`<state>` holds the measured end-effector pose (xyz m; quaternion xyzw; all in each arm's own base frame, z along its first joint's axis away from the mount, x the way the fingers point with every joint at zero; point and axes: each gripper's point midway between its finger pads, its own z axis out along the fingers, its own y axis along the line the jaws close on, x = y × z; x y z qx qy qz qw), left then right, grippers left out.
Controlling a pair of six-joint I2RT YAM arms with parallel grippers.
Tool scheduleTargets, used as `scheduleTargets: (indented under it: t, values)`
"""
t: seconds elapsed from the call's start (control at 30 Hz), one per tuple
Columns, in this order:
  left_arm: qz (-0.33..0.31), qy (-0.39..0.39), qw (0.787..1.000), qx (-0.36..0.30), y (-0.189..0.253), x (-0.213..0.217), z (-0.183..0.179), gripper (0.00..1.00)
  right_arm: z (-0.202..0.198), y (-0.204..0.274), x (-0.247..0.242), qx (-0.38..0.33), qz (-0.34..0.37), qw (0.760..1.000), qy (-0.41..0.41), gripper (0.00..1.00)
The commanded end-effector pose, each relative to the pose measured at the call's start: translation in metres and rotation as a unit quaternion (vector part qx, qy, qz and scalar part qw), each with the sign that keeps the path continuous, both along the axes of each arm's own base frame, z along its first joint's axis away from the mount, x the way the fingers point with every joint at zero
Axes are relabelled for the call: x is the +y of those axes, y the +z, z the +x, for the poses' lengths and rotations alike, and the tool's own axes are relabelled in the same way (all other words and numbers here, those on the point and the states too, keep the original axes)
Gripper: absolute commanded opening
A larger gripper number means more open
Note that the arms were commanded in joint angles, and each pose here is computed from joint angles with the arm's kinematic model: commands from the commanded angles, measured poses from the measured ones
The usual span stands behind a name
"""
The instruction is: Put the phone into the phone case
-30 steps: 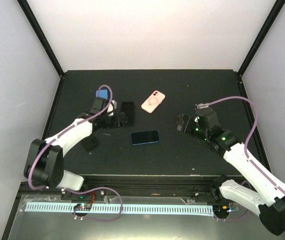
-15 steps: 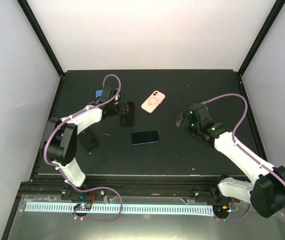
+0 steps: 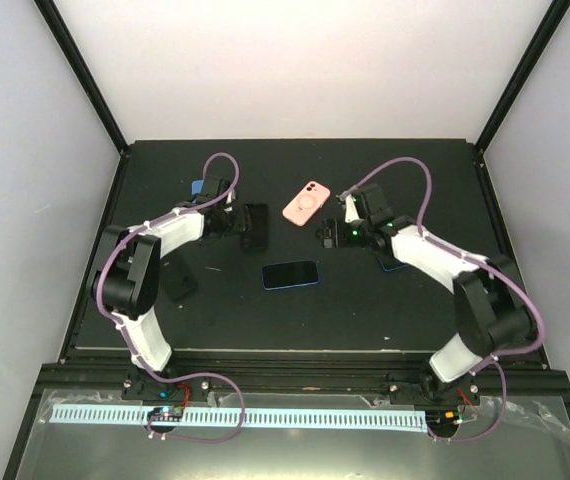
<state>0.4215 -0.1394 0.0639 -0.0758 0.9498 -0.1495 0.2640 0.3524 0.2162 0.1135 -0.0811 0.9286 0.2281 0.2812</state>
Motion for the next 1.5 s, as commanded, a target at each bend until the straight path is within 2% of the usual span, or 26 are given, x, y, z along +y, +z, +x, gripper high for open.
scheduleTargets:
  t: [0.0,0.3,0.43,0.97,1.13,1.37,1.47]
  values:
    - [0.007,0.007,1.000,-0.012,0.005,0.008,0.022,0.68,0.016,-0.005,0.045,0.001,0.050,0.995,0.090,0.89]
    - [0.004,0.002,1.000,0.010,-0.012,0.004,0.035,0.59,0.021,-0.043,0.093,0.057,0.054,0.985,0.151,0.85]
    - [-0.001,0.000,1.000,0.021,-0.017,0.001,0.038,0.55,0.014,-0.059,0.098,0.081,0.056,0.983,0.157,0.85]
    - [-0.027,-0.007,0.998,0.056,-0.046,-0.010,0.032,0.53,-0.036,-0.088,0.095,0.128,0.032,0.975,0.177,0.85]
    - [-0.024,-0.021,0.997,0.071,-0.052,-0.015,0.029,0.43,-0.059,-0.089,0.089,0.135,0.031,0.974,0.180,0.83]
    - [-0.022,-0.027,0.997,0.073,-0.051,-0.016,0.019,0.28,-0.103,-0.097,0.084,0.141,-0.006,0.971,0.195,0.82]
    - [-0.027,-0.030,0.996,0.079,-0.051,-0.019,0.014,0.21,-0.106,-0.101,0.076,0.139,-0.028,0.976,0.168,0.81]
